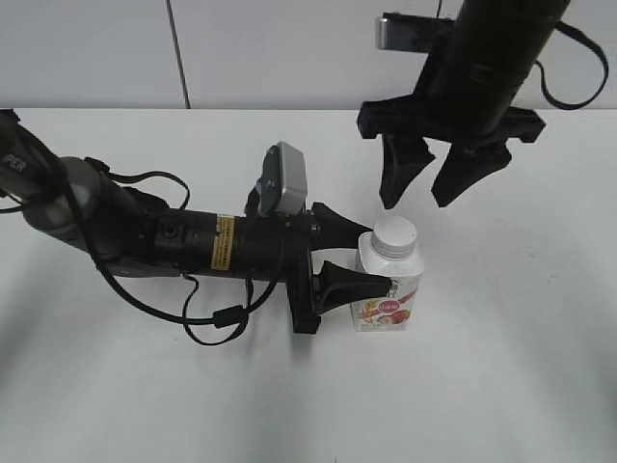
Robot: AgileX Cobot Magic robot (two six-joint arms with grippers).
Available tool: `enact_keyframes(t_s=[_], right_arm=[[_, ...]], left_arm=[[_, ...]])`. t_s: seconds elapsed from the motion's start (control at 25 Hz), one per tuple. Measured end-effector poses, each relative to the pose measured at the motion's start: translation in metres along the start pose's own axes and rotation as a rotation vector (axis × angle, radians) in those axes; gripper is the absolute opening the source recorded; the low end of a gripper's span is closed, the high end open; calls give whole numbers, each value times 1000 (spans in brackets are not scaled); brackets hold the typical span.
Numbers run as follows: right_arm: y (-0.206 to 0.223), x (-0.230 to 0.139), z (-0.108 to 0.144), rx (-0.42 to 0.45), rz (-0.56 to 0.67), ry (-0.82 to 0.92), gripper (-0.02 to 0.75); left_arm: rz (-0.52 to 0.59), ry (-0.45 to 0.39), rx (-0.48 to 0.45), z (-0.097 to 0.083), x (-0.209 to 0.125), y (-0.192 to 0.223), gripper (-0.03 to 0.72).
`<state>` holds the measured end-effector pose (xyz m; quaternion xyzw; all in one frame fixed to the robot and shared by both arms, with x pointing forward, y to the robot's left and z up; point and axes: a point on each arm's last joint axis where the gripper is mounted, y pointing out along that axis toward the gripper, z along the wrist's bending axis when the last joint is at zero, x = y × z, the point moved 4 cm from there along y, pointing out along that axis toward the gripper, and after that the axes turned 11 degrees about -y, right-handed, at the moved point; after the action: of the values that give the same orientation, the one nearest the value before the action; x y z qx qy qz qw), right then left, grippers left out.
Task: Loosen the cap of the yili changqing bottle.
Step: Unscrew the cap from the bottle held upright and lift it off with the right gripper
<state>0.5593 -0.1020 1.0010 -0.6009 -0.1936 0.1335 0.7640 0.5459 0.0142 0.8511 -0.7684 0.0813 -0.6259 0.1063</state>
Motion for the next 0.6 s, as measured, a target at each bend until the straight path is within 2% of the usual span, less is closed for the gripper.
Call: enact_keyframes(t_s=[0.16, 0.6], right_arm=[[12, 2, 5, 37, 29, 16, 479], [34, 4, 1, 37, 85, 31, 502]], left_arm=[[0, 0, 0, 0, 0, 0, 432], [0, 0, 0, 0, 0, 0, 432]])
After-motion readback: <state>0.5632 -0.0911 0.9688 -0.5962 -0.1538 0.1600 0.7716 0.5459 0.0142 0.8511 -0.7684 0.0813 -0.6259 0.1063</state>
